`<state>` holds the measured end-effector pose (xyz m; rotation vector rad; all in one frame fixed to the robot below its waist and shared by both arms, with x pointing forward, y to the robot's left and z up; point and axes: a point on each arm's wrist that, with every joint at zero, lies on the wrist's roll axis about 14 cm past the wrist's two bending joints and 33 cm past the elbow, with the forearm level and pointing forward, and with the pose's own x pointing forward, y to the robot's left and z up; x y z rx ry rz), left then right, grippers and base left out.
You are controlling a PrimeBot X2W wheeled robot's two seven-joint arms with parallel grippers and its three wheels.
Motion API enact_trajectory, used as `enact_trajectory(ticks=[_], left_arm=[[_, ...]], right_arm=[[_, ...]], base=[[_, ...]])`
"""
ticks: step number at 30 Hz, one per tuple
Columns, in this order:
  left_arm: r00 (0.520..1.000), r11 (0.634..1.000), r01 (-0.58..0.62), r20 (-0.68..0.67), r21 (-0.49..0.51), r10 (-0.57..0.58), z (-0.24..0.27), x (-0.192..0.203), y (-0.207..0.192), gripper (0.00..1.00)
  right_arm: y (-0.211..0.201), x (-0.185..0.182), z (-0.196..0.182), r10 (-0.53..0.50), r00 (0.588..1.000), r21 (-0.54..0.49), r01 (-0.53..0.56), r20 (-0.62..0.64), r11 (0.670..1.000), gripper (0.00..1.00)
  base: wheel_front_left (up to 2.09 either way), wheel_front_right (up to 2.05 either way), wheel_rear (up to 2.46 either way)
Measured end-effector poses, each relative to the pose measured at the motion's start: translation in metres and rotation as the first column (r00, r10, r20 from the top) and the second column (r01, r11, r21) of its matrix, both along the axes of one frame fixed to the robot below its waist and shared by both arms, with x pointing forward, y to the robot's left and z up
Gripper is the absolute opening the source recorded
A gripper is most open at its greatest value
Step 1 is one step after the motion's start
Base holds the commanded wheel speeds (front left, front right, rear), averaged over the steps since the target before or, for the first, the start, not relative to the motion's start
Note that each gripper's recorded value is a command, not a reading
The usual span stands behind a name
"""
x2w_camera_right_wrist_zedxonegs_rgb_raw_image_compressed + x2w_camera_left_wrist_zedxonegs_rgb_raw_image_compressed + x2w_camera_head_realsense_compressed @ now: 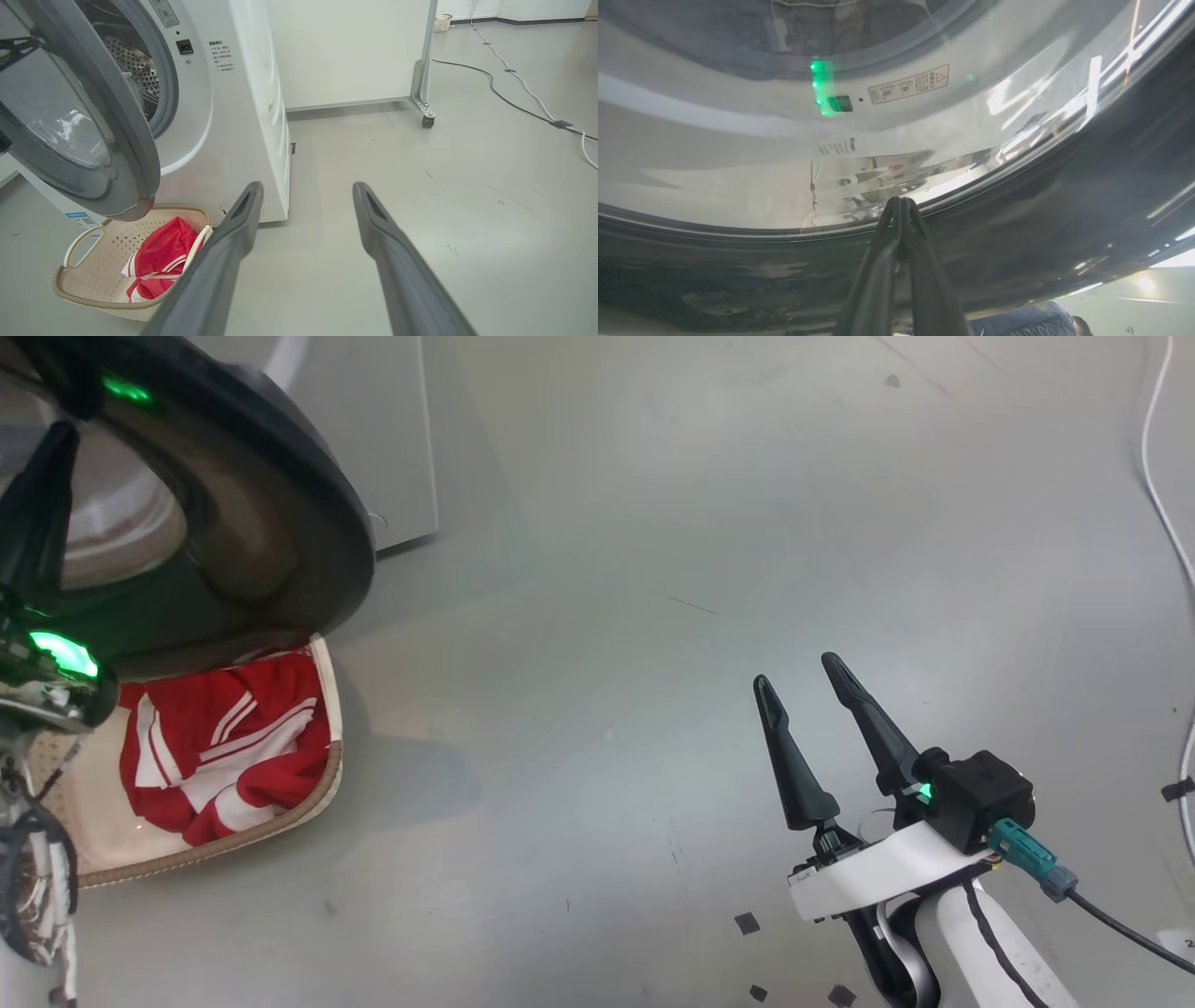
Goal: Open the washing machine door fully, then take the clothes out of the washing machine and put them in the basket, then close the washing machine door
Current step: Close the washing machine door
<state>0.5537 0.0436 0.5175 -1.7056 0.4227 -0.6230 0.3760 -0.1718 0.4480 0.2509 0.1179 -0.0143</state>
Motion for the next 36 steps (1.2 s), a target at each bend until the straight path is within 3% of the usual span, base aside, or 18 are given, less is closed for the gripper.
enact_trajectory(ticks=[10, 21, 36], left_arm=[[0.999, 0.999, 0.02, -0.027, -0.037, -0.021, -0.006, 0.024, -0.025, 0.0], [0.999, 0.998, 0.026, -0.028, -0.05, -0.027, -0.008, 0.012, -0.025, 0.0], [0.995, 0.993, -0.072, -0.071, -0.096, 0.066, -0.013, -0.03, 0.017, 0.0]], right_arm=[[-0.021, -0.008, -0.003, -0.073, 0.997, -0.009, 0.073, -0.018, 0.997, 1.0], [-0.021, -0.001, 0.003, -0.07, 0.998, 0.002, 0.069, 0.008, 0.998, 1.0], [-0.008, 0.02, 0.005, -0.005, 0.999, -0.021, 0.006, 0.035, 1.0, 1.0]], base=[[0.0, 0.0, 0.0], [0.0, 0.0, 0.0], [0.0, 0.0, 0.0]])
